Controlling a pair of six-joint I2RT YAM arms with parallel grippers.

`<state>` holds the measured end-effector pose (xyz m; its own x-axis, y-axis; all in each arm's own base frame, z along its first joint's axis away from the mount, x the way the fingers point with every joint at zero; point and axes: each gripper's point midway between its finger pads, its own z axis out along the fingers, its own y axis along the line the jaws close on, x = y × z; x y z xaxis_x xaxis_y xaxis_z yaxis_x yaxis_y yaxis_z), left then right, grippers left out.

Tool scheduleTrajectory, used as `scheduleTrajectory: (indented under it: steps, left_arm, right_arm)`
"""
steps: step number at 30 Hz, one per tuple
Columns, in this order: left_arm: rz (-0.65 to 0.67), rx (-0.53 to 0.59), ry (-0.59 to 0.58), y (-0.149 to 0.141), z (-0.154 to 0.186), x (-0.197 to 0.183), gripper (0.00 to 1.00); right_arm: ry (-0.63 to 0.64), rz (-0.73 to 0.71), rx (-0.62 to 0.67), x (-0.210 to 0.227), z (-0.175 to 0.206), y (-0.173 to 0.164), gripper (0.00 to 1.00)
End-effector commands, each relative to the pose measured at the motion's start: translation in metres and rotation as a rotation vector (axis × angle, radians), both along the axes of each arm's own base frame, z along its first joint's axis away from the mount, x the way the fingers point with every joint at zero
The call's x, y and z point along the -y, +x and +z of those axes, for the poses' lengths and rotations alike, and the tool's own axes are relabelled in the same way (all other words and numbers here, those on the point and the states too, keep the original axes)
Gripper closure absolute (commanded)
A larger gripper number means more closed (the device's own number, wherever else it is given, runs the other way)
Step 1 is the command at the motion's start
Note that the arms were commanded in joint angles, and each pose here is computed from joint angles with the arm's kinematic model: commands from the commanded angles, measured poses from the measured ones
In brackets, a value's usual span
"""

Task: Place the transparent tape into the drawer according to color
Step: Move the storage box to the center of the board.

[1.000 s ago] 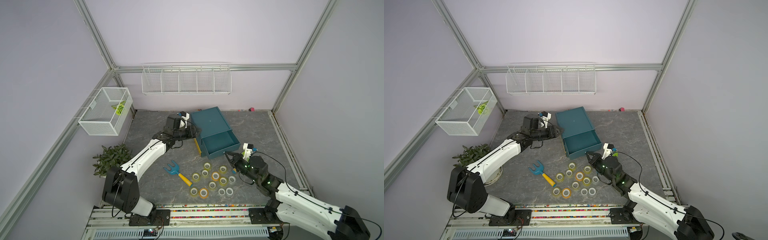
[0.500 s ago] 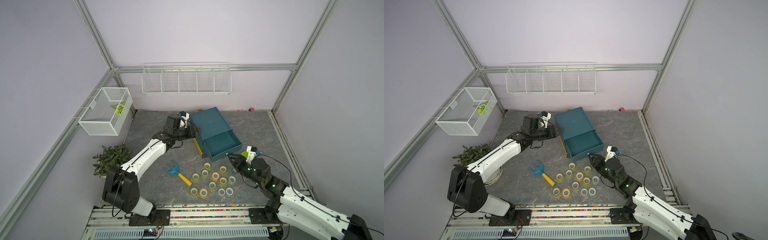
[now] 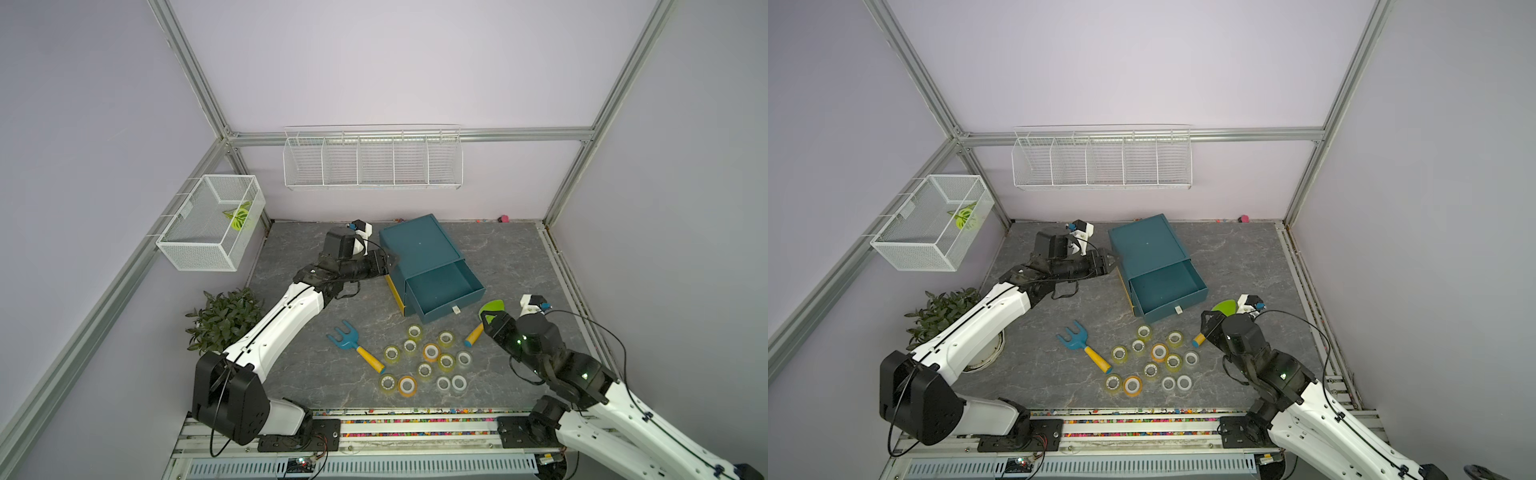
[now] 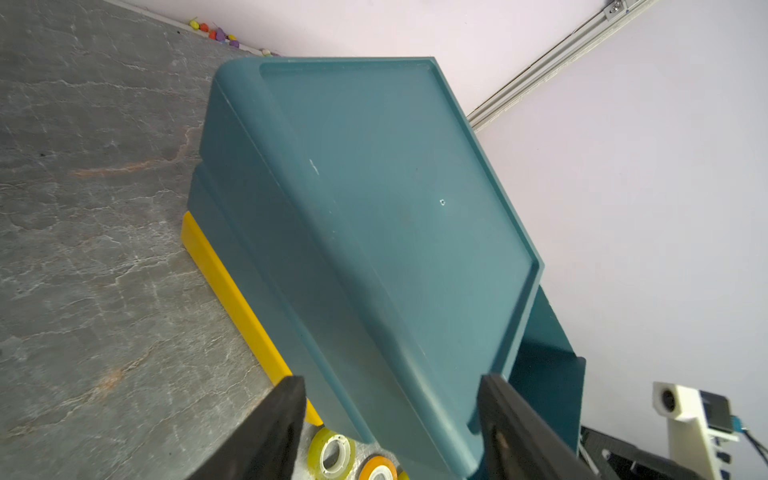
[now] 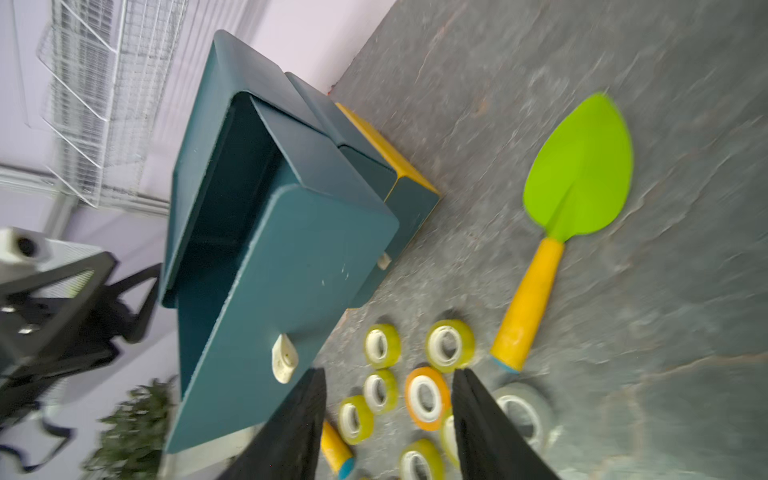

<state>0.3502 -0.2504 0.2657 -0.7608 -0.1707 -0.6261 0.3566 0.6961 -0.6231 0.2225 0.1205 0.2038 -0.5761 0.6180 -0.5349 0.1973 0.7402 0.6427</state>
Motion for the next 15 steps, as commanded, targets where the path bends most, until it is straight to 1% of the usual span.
scheduleTrajectory:
  steps: [1, 4, 6, 9, 11, 13, 15]
  left_arm:
    - [0.019, 0.043, 0.032, -0.006, 0.012, -0.011, 0.27]
    - [0.006, 0.052, 0.044, -0.012, 0.013, -0.013, 0.27]
    - [0.005, 0.052, 0.057, -0.014, 0.013, -0.015, 0.27]
    - [0.003, 0.058, 0.074, -0.018, 0.014, -0.018, 0.27]
    - [0.006, 0.057, 0.082, -0.020, 0.013, -0.020, 0.27]
    - [0.010, 0.061, 0.082, -0.021, 0.013, -0.022, 0.27]
    - [0.014, 0.066, 0.082, -0.021, 0.013, -0.023, 0.27]
  right_arm:
    - [-0.279, 0.027, -0.021, 0.024, 0.007, 0.010, 0.46]
    - [-0.311, 0.077, -0.015, 0.022, 0.021, 0.035, 0.47]
    - [-0.305, 0.107, 0.003, 0.021, 0.032, 0.052, 0.48]
    - [-0.304, 0.209, 0.025, 0.009, 0.045, 0.074, 0.48]
    - [-0.330, 0.315, 0.012, -0.007, 0.046, 0.084, 0.48]
    - [-0.344, 0.381, -0.002, -0.018, 0.044, 0.091, 0.48]
    - [-0.360, 0.413, -0.010, -0.024, 0.043, 0.098, 0.48]
